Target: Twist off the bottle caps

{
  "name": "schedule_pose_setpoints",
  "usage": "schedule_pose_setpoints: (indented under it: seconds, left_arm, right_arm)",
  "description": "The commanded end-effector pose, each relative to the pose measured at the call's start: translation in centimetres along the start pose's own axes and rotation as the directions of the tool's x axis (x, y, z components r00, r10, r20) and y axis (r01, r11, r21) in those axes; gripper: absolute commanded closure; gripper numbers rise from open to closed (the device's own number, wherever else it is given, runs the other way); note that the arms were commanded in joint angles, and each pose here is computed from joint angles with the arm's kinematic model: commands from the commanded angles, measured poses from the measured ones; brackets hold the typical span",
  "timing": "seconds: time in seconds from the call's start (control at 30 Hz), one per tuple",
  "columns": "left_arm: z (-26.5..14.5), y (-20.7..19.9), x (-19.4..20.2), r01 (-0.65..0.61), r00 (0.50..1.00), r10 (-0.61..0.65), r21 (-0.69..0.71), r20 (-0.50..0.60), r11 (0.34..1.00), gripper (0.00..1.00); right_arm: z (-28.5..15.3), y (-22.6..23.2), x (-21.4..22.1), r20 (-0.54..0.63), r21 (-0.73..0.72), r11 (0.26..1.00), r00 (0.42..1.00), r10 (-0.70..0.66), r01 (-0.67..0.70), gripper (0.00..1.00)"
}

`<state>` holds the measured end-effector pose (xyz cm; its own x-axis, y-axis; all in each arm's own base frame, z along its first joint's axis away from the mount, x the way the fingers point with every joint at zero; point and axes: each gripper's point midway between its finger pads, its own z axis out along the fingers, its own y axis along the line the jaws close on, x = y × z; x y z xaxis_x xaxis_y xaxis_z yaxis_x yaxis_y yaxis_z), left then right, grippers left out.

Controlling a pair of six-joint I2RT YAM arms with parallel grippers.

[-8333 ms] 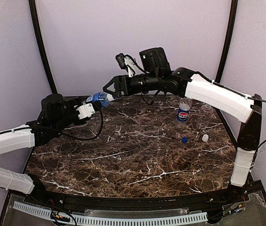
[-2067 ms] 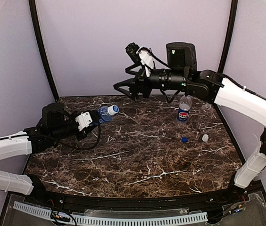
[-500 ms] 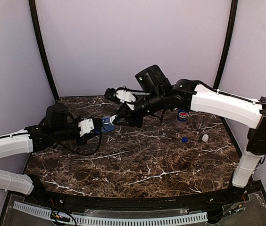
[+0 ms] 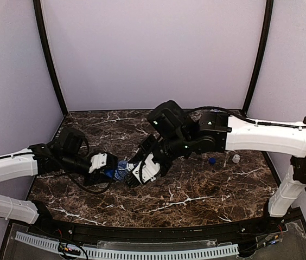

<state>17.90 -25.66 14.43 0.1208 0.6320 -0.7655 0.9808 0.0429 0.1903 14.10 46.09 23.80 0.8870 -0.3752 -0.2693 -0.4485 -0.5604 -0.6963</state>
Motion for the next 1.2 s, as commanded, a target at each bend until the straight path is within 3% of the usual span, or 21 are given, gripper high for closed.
schedule_pose_setpoints:
  seconds: [0.0, 0.23, 0.43, 0.57, 0.77, 0.93, 1.03, 1.1, 1.17]
  left_arm:
    - [-1.1, -0.1, -3.3, -0.018, 0.994, 0.016, 0.018, 0.109, 1.000, 0.79]
    - [-1.0, -0.2, -3.0, -0.027, 0.994, 0.026, 0.009, 0.106, 1.000, 0.79]
    - [-1.0, 0.1, -3.0, -0.036, 0.993, 0.037, -0.007, 0.109, 0.999, 0.80]
    - [-1.0, 0.2, -2.8, -0.035, 0.994, 0.037, -0.017, 0.101, 0.999, 0.80]
    - [-1.1, 0.5, -2.6, -0.007, 0.995, 0.012, -0.048, 0.103, 0.999, 0.81]
    - [-1.1, 1.1, -2.9, -0.006, 0.993, 0.015, -0.074, 0.117, 0.997, 0.82]
    - [-1.2, 1.9, -3.0, 0.009, 0.992, 0.005, -0.118, 0.122, 0.993, 0.83]
    - [-1.5, 3.0, -3.2, 0.035, 0.991, -0.010, -0.182, 0.132, 0.983, 0.83]
    - [-1.9, 4.5, -3.2, 0.063, 0.989, -0.024, -0.268, 0.144, 0.961, 0.83]
  right_arm:
    - [0.8, -1.6, 0.9, -0.134, 0.073, 0.952, 0.948, -0.287, 0.299, 1.00]
    - [0.2, -3.2, 1.4, -0.242, 0.193, 0.869, 0.880, -0.408, 0.456, 1.00]
    - [0.1, -3.5, 1.2, -0.251, 0.229, 0.846, 0.869, -0.427, 0.482, 1.00]
    - [-0.8, -4.2, 0.6, -0.232, 0.290, 0.848, 0.892, -0.388, 0.444, 1.00]
    - [-5.5, -5.3, -1.0, -0.063, 0.451, 0.860, 0.970, -0.234, 0.237, 1.00]
    - [-6.8, -4.7, -0.4, -0.026, 0.488, 0.862, 0.989, -0.145, 0.139, 1.00]
    - [-8.1, -6.0, 0.3, 0.058, 0.532, 0.845, 0.998, 0.031, -0.058, 1.00]
    - [-9.6, -8.1, 2.7, 0.152, 0.545, 0.774, 0.946, 0.287, -0.322, 1.00]
    - [-10.4, -9.0, 6.9, 0.212, 0.505, 0.630, 0.793, 0.571, -0.589, 1.00]
